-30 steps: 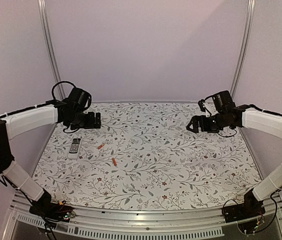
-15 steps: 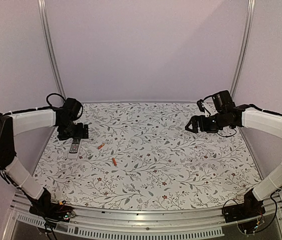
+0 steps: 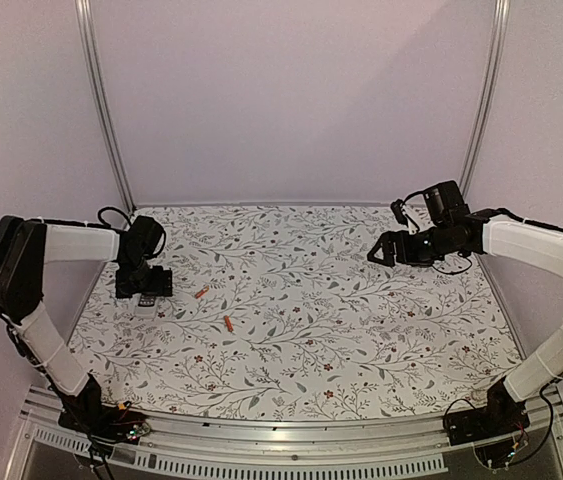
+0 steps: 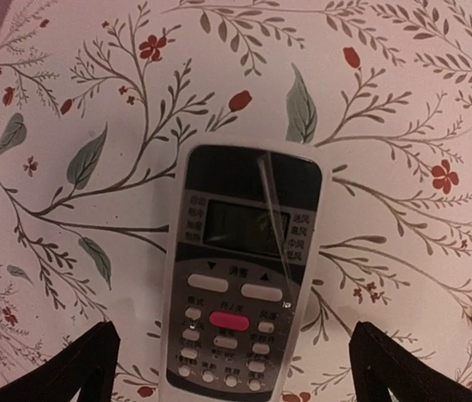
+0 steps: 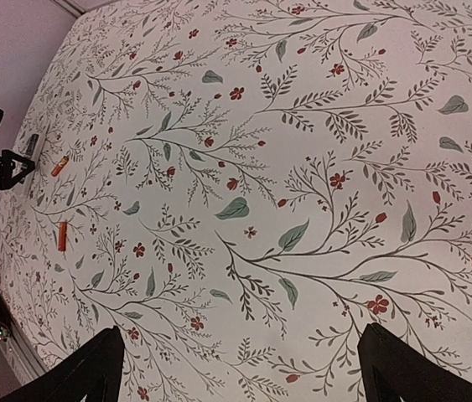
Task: Load the batteries into the remote control
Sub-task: Pick up the remote control from the center of the board.
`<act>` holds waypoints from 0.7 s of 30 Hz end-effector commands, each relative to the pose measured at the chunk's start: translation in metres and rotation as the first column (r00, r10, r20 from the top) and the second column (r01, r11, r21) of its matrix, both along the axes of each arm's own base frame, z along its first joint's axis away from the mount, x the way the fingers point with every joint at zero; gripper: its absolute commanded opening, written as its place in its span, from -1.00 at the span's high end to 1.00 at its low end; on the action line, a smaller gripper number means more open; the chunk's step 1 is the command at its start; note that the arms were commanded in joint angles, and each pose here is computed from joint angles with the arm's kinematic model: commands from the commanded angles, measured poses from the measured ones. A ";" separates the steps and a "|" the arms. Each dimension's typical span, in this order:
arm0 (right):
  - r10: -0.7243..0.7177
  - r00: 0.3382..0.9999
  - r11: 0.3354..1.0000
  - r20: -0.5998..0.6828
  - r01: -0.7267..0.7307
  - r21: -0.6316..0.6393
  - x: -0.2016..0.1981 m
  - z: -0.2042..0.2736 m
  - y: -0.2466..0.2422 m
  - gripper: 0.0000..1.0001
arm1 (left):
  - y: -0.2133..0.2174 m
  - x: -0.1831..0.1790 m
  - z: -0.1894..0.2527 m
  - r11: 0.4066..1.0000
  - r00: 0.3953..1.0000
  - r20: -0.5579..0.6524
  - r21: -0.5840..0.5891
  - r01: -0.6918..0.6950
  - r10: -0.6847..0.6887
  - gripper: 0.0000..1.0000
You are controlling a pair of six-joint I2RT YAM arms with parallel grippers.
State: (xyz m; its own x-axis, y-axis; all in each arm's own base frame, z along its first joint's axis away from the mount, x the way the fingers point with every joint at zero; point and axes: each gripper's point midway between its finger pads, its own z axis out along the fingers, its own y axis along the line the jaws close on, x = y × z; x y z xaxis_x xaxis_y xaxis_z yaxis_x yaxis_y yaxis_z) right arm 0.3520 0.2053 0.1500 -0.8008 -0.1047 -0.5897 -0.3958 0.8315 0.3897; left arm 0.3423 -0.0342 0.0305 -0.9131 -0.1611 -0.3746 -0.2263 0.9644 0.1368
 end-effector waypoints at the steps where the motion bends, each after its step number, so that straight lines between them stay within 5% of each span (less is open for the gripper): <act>1: 0.018 1.000 1.000 -0.002 -0.018 0.016 0.001 0.003 0.005 -0.98 | 0.007 0.003 -0.009 1.000 1.000 -0.003 0.006 -0.020 0.020 -0.93; 21: 0.027 1.000 1.000 0.005 -0.027 0.013 0.002 0.009 0.007 -0.97 | 0.000 -0.013 -0.014 0.996 0.994 -0.101 -0.065 -0.057 0.051 -0.67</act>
State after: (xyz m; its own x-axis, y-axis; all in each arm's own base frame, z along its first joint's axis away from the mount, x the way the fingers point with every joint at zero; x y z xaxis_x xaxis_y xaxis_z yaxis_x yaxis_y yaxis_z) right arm 0.3533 0.2077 0.1558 -0.7962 -0.1038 -0.5961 -0.4044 0.8241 0.3967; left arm 0.3330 -0.0282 0.0139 -0.9320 -0.2020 -0.3010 -0.2536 0.9566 0.1432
